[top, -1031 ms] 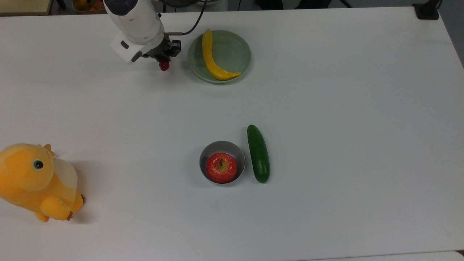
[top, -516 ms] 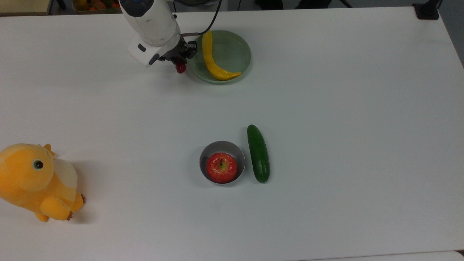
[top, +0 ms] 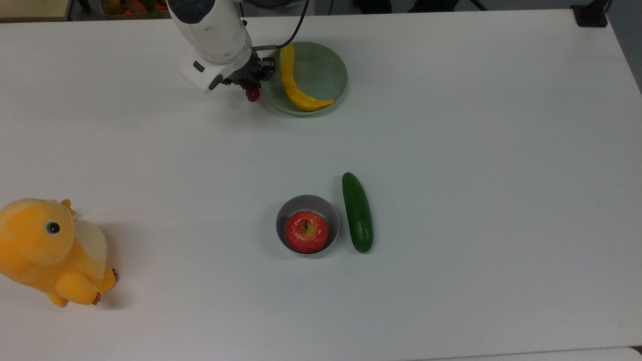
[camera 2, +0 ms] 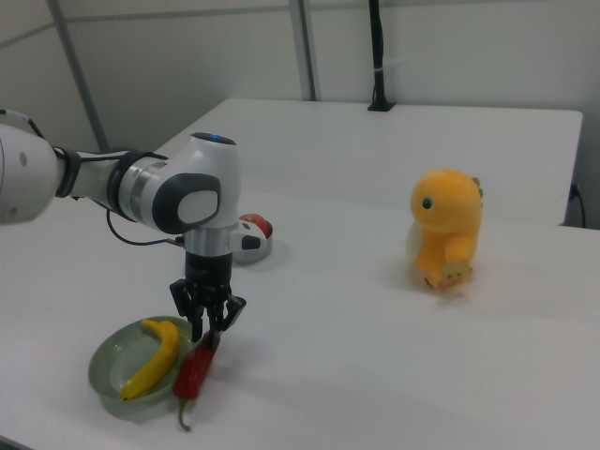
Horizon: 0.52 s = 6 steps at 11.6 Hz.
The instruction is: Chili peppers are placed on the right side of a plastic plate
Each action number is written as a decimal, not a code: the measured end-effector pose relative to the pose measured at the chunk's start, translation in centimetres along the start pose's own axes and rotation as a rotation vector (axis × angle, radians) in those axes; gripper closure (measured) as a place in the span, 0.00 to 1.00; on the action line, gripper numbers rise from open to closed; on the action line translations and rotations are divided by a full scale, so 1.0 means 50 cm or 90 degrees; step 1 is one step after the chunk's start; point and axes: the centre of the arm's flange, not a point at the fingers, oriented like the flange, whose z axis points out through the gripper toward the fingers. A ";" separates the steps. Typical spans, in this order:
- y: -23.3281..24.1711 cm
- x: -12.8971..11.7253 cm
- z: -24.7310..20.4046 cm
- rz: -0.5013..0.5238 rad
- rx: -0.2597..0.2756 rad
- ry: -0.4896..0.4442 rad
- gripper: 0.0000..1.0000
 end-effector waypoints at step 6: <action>-0.003 0.004 -0.012 0.004 0.012 0.011 0.15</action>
